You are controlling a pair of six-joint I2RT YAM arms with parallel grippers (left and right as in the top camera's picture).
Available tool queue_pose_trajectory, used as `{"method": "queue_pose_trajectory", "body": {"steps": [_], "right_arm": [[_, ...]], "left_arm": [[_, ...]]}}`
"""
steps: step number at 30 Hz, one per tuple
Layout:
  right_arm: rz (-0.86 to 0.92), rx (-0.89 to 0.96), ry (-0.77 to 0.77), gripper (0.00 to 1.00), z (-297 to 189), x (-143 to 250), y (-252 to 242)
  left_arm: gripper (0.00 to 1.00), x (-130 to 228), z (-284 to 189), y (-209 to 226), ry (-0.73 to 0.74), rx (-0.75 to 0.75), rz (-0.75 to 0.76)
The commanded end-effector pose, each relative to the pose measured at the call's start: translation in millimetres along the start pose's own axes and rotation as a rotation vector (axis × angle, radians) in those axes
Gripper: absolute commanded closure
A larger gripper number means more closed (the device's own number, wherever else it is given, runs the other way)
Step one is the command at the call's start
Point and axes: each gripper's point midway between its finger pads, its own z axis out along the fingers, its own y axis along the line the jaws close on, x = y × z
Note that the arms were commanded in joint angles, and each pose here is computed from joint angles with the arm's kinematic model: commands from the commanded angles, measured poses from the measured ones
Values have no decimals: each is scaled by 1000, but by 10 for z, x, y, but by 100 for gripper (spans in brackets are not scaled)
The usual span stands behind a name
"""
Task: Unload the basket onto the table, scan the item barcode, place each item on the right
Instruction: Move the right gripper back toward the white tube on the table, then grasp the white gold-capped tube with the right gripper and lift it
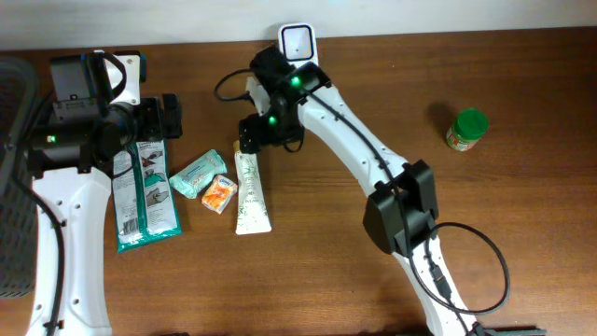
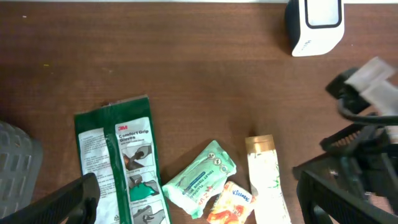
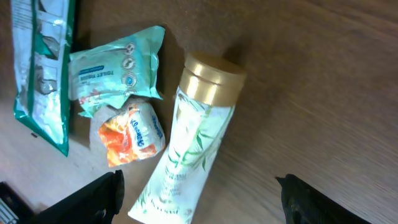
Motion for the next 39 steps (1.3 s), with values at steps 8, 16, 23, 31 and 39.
{"method": "queue_pose_trajectory", "body": {"steps": [8,16,23,31,39], "right_arm": [[83,-11,155,29,676,313,-120],[78,-68,210,38,1084,564,-79],[98,-86,206,80,1129,571,-180],[110,-88,149,96,535,284,-346],[125,470,130,96,-392,294,-1349]], "left_arm": [[1,-49,-24,-19,-14,10,11],[1,-49,-24,-19,-14,10,11],[1,-48,-24,-19,-14,10,10],[1,-49,-24,-19,-14,10,11],[1,-49,-24,-19,-14,10,11]]}}
